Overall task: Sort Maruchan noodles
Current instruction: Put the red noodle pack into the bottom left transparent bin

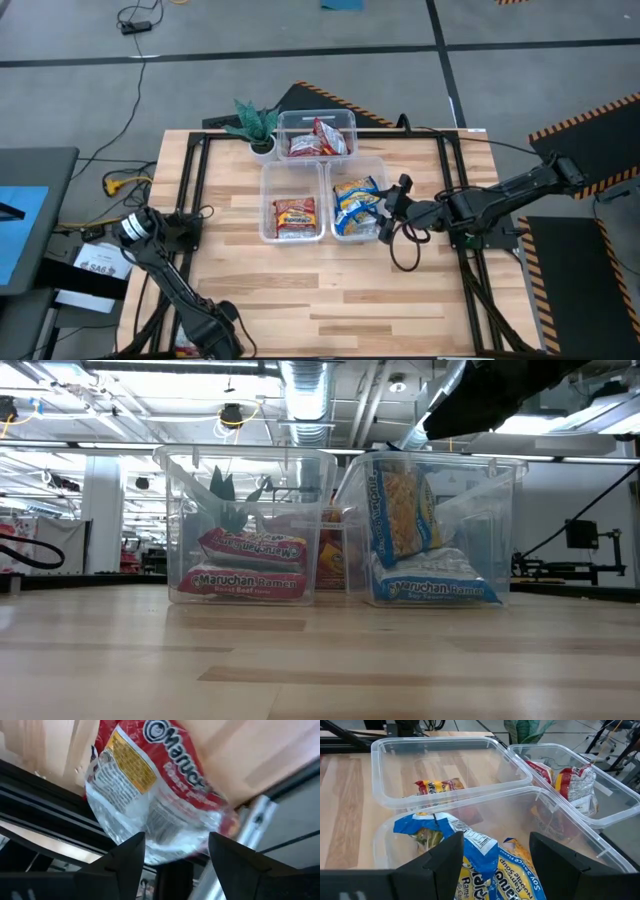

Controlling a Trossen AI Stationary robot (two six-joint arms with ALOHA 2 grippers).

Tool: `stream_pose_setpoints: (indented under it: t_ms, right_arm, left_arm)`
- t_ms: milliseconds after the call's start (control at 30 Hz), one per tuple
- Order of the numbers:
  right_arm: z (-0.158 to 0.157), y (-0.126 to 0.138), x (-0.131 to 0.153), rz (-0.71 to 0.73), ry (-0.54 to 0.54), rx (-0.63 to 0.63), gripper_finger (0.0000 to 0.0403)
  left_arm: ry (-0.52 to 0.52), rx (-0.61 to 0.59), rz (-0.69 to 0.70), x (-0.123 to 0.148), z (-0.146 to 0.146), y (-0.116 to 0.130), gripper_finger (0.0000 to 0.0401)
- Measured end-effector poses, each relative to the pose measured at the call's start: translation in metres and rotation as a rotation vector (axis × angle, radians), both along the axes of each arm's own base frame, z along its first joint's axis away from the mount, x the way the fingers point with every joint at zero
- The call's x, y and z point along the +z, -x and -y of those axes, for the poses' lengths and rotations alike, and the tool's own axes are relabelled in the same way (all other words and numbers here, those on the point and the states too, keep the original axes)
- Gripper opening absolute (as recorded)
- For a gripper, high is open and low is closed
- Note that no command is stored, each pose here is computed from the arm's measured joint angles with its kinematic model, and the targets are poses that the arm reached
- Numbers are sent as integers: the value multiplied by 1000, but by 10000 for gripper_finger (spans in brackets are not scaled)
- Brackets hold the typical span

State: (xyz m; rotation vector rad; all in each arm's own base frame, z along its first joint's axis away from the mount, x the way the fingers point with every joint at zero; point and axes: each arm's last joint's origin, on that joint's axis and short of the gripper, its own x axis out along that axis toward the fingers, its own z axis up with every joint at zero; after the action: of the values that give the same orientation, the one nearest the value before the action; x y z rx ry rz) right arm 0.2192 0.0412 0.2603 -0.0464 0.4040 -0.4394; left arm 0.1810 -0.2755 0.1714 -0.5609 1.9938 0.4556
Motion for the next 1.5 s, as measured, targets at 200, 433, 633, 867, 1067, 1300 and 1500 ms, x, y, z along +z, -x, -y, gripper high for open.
stream_pose_setpoints:
  t_ms: [200,433,633,867,1067,1300,1500]
  right_arm:
    - [0,0,0,0,0,0,248]
    - [0,0,0,0,0,0,248]
    - [0,0,0,0,1,0,248]
    - [0,0,0,0,1,0,248]
    - [0,0,0,3,-1,0,248]
    - [0,0,0,3,-1,0,248]
    - [0,0,0,3,-1,0,248]
  left_arm:
    - [-19,-26,-23,-8,-6,4,208]
    - [-21,-72,16,-8,-7,3,183]
    - [-41,-112,61,-9,-8,2,43]
    - [-30,-166,92,-2,-18,-4,2]
    - [-47,-170,268,27,-31,-7,0]
    - [-77,-155,572,79,-54,1,0]
    - [-152,-187,896,127,-86,14,0]
